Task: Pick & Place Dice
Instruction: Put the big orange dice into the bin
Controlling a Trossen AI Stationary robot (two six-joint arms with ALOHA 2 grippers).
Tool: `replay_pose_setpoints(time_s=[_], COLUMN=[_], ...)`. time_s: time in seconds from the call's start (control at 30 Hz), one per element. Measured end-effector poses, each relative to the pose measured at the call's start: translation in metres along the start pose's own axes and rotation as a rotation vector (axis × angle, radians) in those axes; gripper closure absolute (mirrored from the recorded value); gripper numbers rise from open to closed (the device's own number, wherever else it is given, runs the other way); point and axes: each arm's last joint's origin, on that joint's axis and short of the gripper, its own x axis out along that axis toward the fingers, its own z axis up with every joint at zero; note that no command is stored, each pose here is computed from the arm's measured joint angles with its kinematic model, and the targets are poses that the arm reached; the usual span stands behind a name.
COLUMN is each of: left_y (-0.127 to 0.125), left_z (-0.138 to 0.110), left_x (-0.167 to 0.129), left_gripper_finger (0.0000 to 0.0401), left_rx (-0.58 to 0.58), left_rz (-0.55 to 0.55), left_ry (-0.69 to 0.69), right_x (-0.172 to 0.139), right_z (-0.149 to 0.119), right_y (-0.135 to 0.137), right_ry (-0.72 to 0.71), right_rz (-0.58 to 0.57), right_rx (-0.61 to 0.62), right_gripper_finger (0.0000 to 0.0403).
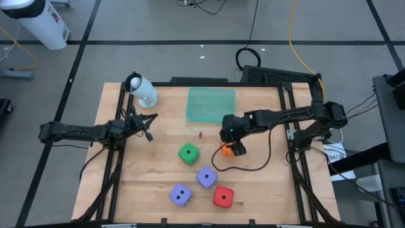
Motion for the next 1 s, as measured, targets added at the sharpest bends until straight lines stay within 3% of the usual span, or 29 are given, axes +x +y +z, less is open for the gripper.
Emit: replay_pose_setpoints(time_s=[0.2, 0.33, 1.0], left_y=[0.000, 0.000, 0.000], left_z=[0.000, 0.000, 0.002], left_x=[0.000, 0.000, 0.000], left_gripper_finger=[0.0375, 0.0375, 0.0375], left_rx=[0.002, 0.002, 0.007], left_rz=[0.000, 0.000, 0.004], left_ry=[0.000, 0.000, -0.014], right_x=[0.000, 0.000, 0.005], right_z=[-0.002, -0.006, -0.018], right_y=[0.013, 0.013, 0.000], right_ry=[0.062, 0.097, 0.142], right_rz=[-0.044, -0.032, -0.007], right_rx=[-0.040, 0.083, 0.307], right_gripper_finger=[0.0029, 0.0007, 0.0003])
